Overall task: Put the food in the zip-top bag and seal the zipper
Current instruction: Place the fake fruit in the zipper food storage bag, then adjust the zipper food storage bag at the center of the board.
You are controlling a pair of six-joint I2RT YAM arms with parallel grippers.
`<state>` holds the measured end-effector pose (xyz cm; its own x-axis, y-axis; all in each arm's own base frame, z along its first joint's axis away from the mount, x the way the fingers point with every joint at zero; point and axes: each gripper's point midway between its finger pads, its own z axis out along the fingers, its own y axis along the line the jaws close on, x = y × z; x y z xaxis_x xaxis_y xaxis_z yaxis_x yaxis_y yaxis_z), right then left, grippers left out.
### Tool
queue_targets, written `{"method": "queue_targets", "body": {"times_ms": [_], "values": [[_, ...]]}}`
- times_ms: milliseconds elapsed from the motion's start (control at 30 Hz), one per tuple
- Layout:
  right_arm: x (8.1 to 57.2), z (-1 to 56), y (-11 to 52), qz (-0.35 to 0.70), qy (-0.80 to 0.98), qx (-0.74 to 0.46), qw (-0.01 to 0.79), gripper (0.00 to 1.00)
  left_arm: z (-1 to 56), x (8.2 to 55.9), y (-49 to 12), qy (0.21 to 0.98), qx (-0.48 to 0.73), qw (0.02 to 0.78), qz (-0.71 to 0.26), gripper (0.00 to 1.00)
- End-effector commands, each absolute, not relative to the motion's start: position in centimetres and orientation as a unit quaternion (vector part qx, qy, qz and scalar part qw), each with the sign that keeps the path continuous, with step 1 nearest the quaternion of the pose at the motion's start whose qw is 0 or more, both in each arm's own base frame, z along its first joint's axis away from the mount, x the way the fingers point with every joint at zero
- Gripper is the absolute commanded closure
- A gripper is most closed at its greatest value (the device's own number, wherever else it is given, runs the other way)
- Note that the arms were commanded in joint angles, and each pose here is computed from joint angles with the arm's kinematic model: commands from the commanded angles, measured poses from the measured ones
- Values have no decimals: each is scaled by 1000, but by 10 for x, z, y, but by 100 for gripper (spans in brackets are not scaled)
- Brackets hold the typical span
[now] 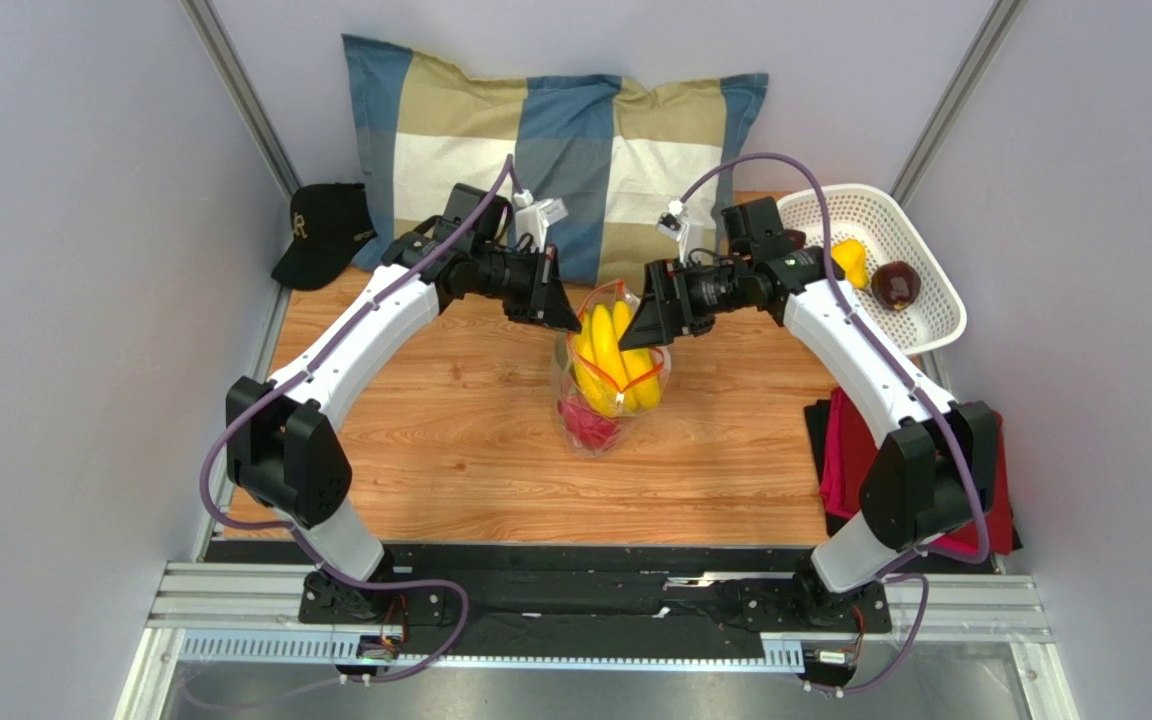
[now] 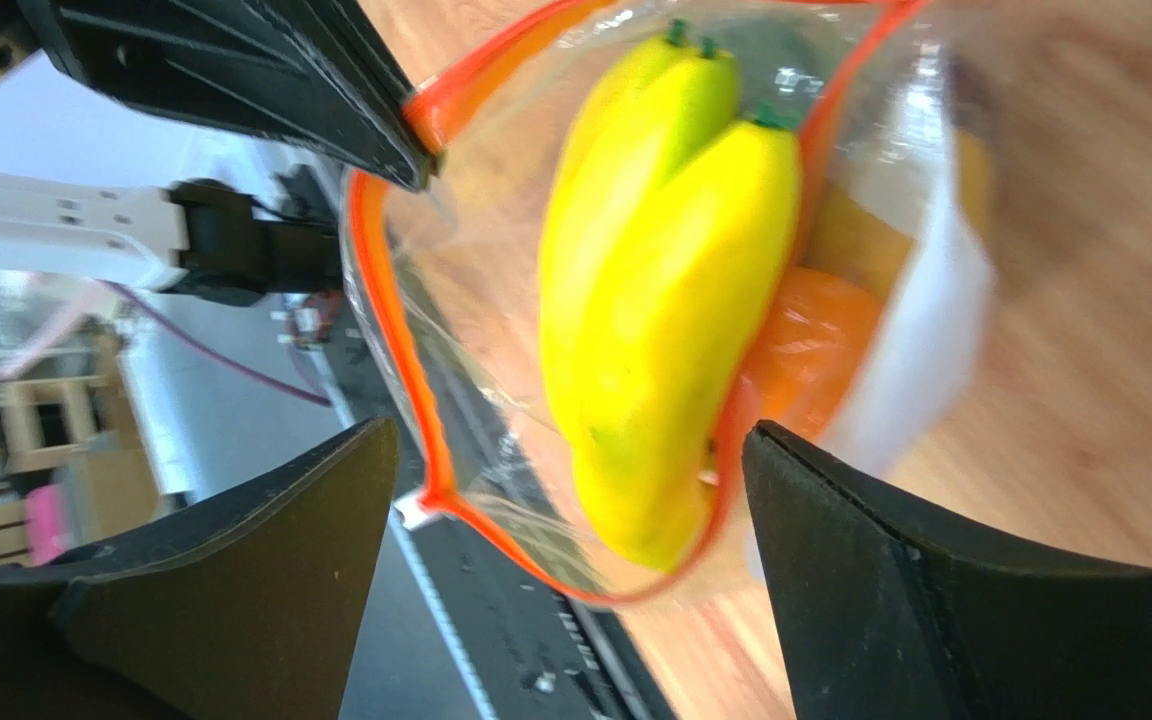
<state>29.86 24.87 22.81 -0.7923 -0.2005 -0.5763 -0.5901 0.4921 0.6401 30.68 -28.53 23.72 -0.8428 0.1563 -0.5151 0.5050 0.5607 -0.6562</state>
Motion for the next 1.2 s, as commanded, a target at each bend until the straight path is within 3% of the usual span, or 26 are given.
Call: {"method": "queue_targets", "body": {"times_ms": [0,300,833,900,933,1033,1167], "values": [[303,245,217,362,843,-282,282,13,258,301,-284,841,211,230,-442,100],[299,234,206,348,854,-281,266,53,257,303,-286,840,211,228,-445,100],[297,212,223,401,860,-264,174,54,258,304,-285,841,210,228,-443,100],[296,213,223,403,860,-266,169,65,258,304,-285,842,211,228,-442,100],[294,215,221,401,861,-264,167,78,258,304,-285,842,211,228,-441,100],[293,230,214,391,860,-265,194,100,259,302,-283,842,210,232,-438,100],[295,258,202,385,855,-231,260,100,255,304,-279,850,204,239,-423,100]]}}
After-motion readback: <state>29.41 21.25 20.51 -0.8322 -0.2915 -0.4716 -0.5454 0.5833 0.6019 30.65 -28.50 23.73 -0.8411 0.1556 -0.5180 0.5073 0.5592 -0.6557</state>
